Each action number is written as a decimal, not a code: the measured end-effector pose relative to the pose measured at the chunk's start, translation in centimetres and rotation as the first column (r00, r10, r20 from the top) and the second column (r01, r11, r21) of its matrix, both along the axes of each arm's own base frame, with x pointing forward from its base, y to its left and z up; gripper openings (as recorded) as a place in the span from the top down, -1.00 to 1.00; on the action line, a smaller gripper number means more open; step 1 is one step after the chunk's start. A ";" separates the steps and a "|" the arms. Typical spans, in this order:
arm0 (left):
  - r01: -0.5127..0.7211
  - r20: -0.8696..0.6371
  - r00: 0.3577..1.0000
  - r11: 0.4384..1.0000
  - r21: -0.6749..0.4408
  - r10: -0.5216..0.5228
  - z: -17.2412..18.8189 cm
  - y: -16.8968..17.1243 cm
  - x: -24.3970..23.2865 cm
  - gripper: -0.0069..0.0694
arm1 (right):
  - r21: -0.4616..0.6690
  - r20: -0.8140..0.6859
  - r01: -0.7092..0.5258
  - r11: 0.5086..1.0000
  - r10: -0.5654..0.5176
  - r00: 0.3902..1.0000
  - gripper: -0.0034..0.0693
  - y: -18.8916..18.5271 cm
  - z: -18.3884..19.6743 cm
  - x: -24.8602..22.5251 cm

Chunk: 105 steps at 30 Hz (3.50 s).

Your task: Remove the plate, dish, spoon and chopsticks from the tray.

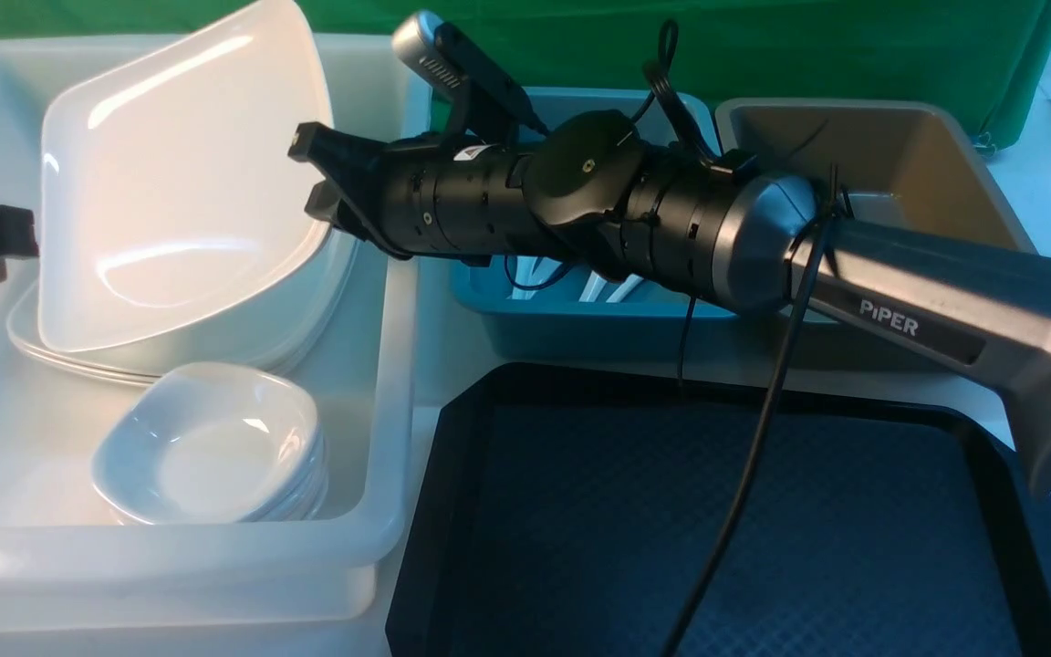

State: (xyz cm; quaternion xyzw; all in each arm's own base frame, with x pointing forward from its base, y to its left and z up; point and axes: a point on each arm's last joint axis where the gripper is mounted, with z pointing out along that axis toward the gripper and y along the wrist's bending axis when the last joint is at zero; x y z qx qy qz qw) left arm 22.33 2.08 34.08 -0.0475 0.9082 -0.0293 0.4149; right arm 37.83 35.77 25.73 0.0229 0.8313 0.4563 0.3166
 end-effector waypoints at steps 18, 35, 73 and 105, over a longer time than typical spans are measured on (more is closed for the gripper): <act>-0.001 0.006 1.000 1.000 0.010 0.001 0.0 0.1 0.0 0.79 | 0.017 0.004 0.030 0.999 -0.030 1.000 0.51 -0.1 0.1 0.2; 0.016 -0.097 0.995 1.000 0.005 -0.016 -0.9 0.0 -0.2 0.79 | 0.129 -0.120 0.138 0.982 -0.123 0.985 0.47 -0.2 0.3 0.5; 0.090 -0.149 0.984 0.995 -0.040 -0.095 -2.2 -0.5 1.3 0.79 | -0.628 0.203 -0.075 0.775 0.256 0.945 0.84 -18.8 16.4 -4.6; 0.459 0.187 0.850 0.866 0.199 -0.493 6.2 -7.4 -9.1 0.79 | -0.116 0.880 0.482 0.868 -0.136 0.456 0.84 -33.5 9.7 -32.7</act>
